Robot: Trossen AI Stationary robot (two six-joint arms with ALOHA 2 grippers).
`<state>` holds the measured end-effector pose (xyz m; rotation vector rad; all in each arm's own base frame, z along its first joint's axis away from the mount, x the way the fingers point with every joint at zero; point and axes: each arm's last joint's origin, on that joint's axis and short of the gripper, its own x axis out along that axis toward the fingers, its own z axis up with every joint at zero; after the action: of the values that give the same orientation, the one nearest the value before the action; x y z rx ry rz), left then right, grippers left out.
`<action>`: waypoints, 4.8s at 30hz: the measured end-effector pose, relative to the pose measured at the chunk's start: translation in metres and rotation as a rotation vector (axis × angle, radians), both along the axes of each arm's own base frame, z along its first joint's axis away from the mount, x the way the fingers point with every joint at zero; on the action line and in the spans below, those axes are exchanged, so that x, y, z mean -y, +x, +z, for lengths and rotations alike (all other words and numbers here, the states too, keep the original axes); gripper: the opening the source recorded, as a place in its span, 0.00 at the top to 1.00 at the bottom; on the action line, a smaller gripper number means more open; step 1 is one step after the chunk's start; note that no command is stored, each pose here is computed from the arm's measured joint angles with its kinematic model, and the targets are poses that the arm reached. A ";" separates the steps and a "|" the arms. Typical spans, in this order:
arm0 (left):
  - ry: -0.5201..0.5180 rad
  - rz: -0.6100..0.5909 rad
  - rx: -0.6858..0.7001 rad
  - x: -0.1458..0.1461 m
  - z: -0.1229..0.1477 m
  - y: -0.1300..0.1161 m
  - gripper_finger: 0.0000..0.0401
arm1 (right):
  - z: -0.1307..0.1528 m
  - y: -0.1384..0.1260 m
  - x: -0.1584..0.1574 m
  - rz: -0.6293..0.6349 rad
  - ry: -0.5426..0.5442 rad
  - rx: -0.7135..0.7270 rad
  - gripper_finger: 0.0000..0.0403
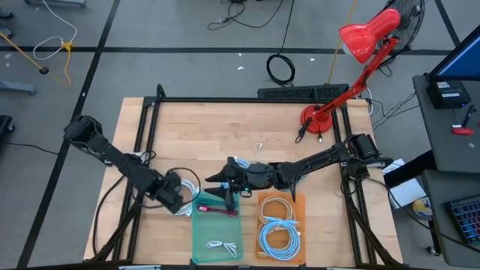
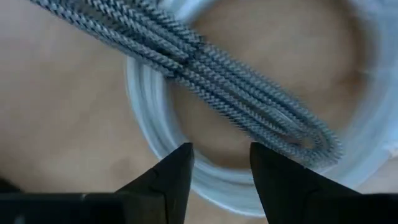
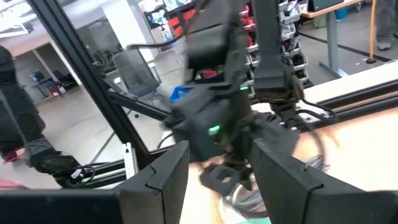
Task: Pick & Place USB Port
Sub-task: Put the black charger cable into the green bin
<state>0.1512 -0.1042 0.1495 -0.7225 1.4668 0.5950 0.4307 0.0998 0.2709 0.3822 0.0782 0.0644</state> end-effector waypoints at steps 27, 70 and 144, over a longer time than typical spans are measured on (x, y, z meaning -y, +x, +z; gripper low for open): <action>0.053 -0.028 0.082 -0.037 0.048 -0.009 0.58 | 0.005 -0.002 0.000 -0.065 -0.071 0.034 0.59; 0.261 -0.934 -0.175 -0.027 -0.007 0.022 0.81 | 0.006 -0.002 0.001 -0.071 -0.072 0.033 0.59; -0.097 -0.745 0.292 0.036 0.082 0.158 0.98 | 0.067 -0.164 -0.087 -0.902 -0.575 -0.171 0.59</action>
<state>0.3089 -0.1402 0.2311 -0.2737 1.3665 -0.1501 0.2670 0.1870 0.3375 -0.1786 0.0833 -0.8673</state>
